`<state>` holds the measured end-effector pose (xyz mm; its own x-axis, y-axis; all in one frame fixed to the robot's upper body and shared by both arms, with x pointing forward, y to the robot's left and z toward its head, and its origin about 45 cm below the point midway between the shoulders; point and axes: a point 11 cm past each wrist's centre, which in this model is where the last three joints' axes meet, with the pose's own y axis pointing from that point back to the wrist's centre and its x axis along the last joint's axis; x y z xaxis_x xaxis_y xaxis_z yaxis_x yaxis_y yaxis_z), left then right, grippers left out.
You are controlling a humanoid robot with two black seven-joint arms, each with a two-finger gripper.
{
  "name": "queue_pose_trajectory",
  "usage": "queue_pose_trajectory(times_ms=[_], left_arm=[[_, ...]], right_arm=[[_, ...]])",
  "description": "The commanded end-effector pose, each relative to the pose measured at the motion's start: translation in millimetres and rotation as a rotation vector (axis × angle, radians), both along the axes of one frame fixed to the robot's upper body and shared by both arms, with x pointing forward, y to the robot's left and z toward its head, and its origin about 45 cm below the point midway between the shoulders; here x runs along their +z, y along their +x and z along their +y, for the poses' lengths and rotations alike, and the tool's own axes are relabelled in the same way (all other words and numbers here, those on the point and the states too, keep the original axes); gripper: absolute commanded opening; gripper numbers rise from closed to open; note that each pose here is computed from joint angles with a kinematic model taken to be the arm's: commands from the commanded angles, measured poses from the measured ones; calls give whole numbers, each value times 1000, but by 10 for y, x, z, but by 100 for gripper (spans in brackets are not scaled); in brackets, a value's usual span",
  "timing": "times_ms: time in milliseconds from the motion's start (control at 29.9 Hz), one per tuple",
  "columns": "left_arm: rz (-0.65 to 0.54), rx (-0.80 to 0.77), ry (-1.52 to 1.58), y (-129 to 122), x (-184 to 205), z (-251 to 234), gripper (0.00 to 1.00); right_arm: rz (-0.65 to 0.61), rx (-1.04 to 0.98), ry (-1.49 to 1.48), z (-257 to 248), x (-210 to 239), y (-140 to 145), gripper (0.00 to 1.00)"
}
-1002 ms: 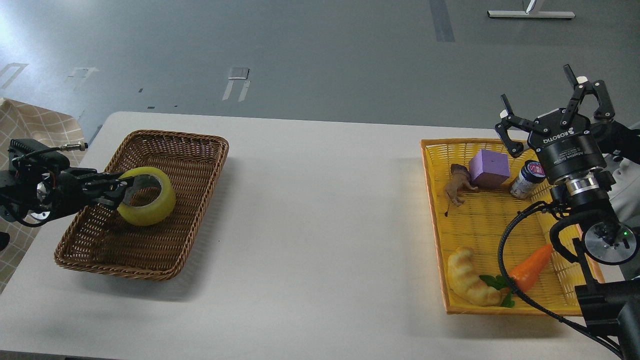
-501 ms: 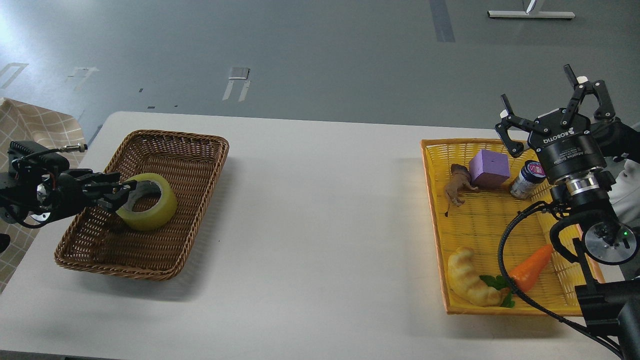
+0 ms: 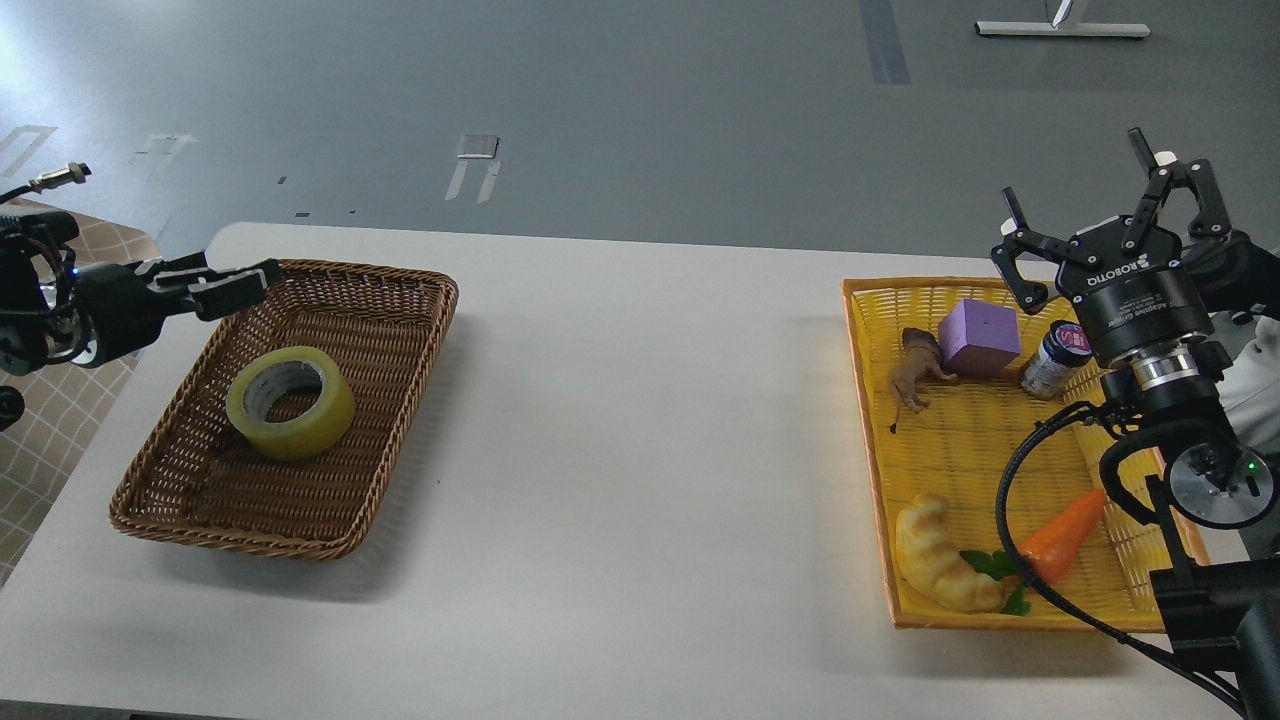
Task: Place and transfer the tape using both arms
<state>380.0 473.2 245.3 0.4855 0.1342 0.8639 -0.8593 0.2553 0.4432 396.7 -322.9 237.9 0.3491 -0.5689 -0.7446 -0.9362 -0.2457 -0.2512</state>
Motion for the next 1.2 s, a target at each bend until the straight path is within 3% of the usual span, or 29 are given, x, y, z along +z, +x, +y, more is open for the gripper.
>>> queue_pose_trajectory(times_ms=[0,234,401,635,902,1169], left_arm=[[-28,37,-219,280,498,-164,97],[-21,21,-731,540,1150,-549,98],[31,-65,-1068,691,1335,-1017,98],[-4,-163,-1378,846,1586,-1479,98],[16,-198,-1681,897,1453,-1841,98],[83,-166,-1938,855,1049,-2172,98]], right_arm=[[-2,-1,-1,-8,8,-1,100],[-8,-8,-5,-42,34,2,100],[-20,-6,-11,-44,89,29,100],[-59,0,-35,-67,268,83,100],[-80,11,-55,-71,396,142,100],[-106,14,-58,-61,522,207,100]])
